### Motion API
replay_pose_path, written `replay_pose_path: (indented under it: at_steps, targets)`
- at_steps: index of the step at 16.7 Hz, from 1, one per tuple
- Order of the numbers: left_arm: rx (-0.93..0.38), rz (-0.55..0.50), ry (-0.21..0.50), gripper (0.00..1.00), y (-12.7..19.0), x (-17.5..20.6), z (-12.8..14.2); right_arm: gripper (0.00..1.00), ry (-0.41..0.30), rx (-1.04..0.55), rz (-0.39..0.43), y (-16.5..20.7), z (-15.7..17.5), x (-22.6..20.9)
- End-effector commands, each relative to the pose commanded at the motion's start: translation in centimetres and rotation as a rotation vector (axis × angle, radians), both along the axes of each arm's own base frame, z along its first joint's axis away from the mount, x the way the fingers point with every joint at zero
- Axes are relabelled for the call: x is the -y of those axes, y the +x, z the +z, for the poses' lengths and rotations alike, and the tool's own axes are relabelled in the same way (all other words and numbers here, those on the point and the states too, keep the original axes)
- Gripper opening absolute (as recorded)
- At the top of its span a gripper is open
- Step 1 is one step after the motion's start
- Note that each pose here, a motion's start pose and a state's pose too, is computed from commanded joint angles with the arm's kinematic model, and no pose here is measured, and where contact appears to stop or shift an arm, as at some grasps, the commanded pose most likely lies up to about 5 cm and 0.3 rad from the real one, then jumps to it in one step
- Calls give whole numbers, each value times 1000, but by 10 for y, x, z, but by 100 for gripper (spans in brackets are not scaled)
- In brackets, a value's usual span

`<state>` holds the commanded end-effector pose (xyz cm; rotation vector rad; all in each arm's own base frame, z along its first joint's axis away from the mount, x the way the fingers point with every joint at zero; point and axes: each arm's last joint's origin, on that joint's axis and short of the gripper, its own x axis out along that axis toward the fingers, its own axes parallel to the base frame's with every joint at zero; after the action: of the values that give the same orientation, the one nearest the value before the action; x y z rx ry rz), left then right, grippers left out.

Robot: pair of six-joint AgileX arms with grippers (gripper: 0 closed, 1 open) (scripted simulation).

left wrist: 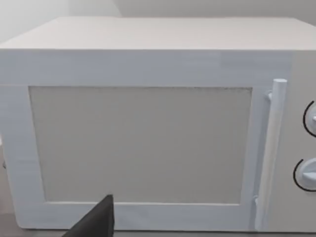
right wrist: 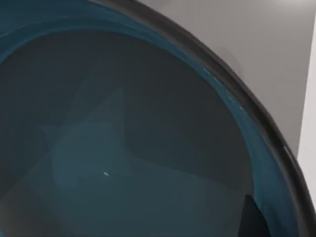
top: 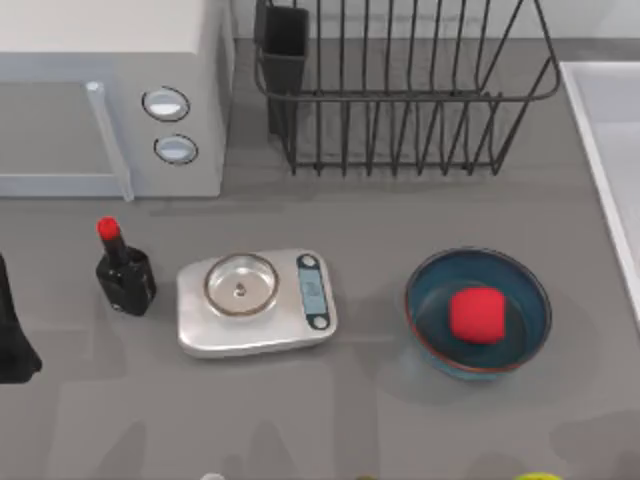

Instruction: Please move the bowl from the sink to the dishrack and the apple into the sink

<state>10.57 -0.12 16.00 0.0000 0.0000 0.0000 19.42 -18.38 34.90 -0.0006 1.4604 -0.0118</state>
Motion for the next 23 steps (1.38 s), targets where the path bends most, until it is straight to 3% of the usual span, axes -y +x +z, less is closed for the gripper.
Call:
replay_pose_path:
  at_steps: [8,13,16,19,21,23]
  targets:
    - [0,0,0,100,0,0,0,0,-4,-3,5,-5,2,-5]
    - [0,0,0,100,0,0,0,0,-176,69,72,49,4,-31]
    - [0,0,0,100,0,0,0,0,-322,215,160,103,8,-84]
    - [0,0,0,100,0,0,0,0,-423,458,240,145,15,-168]
    - [0,0,0,100,0,0,0,0,-441,650,260,159,23,-228]
    - [0,0,0,100,0,0,0,0,-416,851,245,160,32,-285]
